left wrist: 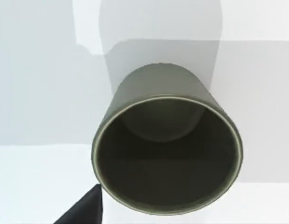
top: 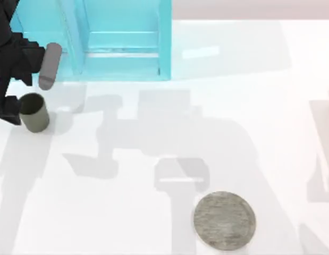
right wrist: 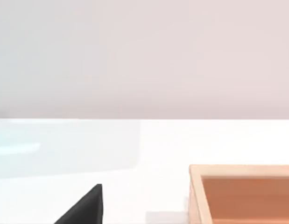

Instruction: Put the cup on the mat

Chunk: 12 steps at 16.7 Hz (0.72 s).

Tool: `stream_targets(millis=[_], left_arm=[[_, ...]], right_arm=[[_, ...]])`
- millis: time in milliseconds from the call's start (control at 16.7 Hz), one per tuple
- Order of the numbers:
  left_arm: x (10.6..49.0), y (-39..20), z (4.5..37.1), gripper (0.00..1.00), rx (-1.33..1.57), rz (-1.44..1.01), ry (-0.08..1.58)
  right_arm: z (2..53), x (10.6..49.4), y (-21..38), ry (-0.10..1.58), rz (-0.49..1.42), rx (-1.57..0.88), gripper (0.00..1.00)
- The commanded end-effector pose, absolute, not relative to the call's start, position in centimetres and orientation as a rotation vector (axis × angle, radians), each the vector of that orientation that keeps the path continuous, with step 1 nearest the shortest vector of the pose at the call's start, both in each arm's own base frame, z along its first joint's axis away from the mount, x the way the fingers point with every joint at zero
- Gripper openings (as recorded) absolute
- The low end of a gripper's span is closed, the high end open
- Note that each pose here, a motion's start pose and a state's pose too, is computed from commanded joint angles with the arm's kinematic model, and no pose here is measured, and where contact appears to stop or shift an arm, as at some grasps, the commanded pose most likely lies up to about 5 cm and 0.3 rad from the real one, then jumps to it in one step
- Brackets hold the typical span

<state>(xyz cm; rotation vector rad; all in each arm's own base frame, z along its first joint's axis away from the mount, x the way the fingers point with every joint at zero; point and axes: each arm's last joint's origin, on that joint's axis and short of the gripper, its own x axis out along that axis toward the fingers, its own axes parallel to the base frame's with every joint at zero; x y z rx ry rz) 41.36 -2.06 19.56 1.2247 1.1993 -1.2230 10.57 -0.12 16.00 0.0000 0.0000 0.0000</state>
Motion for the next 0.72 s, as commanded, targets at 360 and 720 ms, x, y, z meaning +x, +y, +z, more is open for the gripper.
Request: stream_targets(millis=[360, 720], left_arm=[[41.1, -2.0, 13.9, 1.0, 1.225, -1.222, 1.198], [41.1, -1.9, 13.8, 0.85, 1.225, -1.222, 1.198]], right_arm=[[16.0, 10.6, -0.1, 0.0, 0.0, 0.0, 1.0], [16.0, 10.6, -0.1, 0.0, 0.0, 0.0, 1.0]])
